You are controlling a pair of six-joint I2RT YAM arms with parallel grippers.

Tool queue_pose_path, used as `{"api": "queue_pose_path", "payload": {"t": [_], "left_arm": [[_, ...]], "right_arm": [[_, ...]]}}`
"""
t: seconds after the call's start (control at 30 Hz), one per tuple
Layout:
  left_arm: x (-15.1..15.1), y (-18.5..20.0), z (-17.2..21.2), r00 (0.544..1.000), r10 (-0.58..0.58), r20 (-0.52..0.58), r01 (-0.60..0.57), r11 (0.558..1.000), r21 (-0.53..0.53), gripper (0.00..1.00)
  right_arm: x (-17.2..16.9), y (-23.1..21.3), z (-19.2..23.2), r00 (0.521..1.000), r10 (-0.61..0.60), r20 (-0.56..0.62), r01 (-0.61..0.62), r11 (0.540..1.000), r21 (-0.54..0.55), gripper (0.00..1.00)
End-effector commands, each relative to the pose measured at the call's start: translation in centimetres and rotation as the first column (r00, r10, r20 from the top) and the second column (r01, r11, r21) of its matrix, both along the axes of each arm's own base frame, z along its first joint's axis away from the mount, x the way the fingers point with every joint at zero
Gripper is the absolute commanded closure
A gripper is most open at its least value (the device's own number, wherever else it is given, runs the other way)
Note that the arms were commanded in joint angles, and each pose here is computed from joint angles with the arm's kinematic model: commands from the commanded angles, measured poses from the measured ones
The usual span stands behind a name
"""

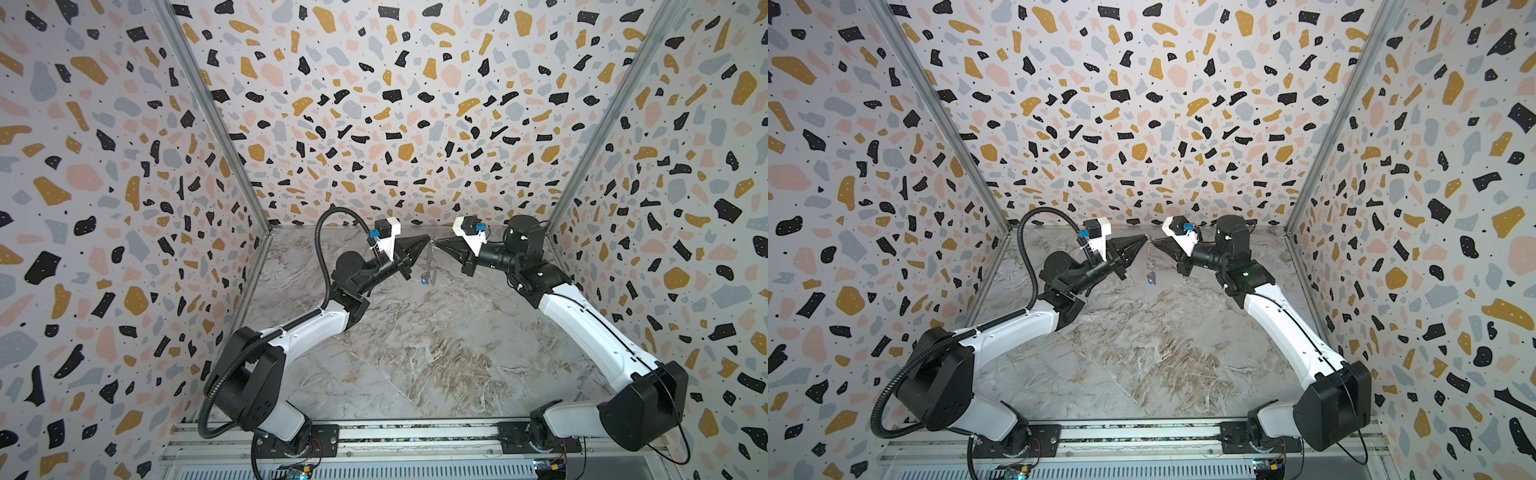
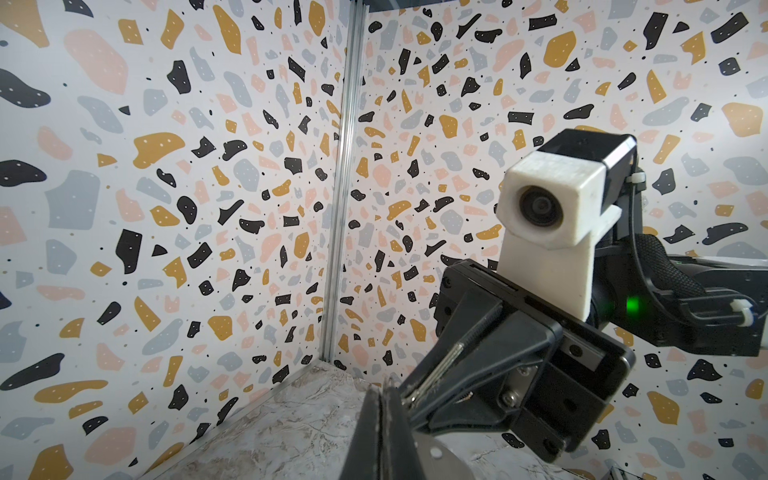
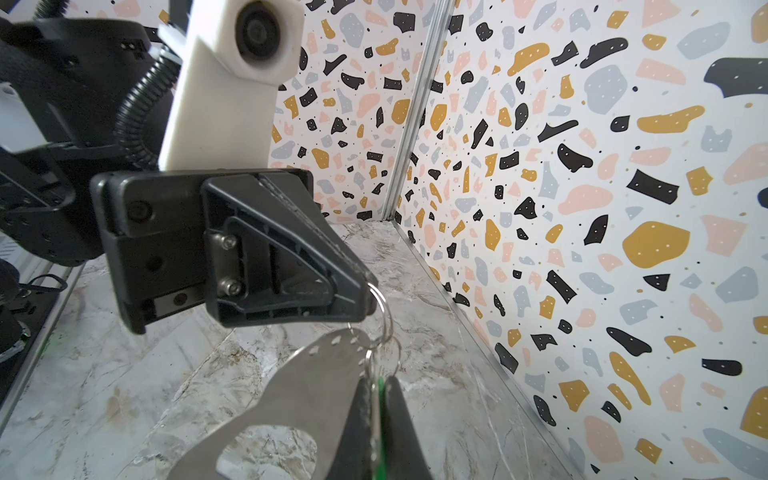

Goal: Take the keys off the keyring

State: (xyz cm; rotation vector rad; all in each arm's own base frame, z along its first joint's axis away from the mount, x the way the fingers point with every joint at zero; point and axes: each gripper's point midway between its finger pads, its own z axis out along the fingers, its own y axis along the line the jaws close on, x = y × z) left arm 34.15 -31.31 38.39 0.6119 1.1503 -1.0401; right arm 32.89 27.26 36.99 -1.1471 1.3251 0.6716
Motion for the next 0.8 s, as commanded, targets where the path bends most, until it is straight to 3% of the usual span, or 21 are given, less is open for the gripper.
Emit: {"api": "queue_pose_path", "payload": {"t": [0.0,0.43,0.77], "left_arm": [[-0.8,2.5,4.9,0.987,0.076,0.141,-0.057,0.990,-0.131,1.00],[-0.7,2.5,4.7,0.990,0.065,0.129,-0.045,0.988,-0.151,1.00],[-0.6,2.1,4.1,0.988,0.074,0.133,-0.063,0.995,-0.082,1.00]], "right_arm": [[-0.6,0.1,-2.2,0.998,0.016,-0.065,-0.019,0.999,-0.040,1.00],[-1.5,0.9,-2.0,0.998,0.060,-0.010,-0.060,0.998,-0.029,1.00],[0.5,-0.8,-2.6,0.998,-0.055,-0.027,0.054,0.997,-0.049,1.00]]}}
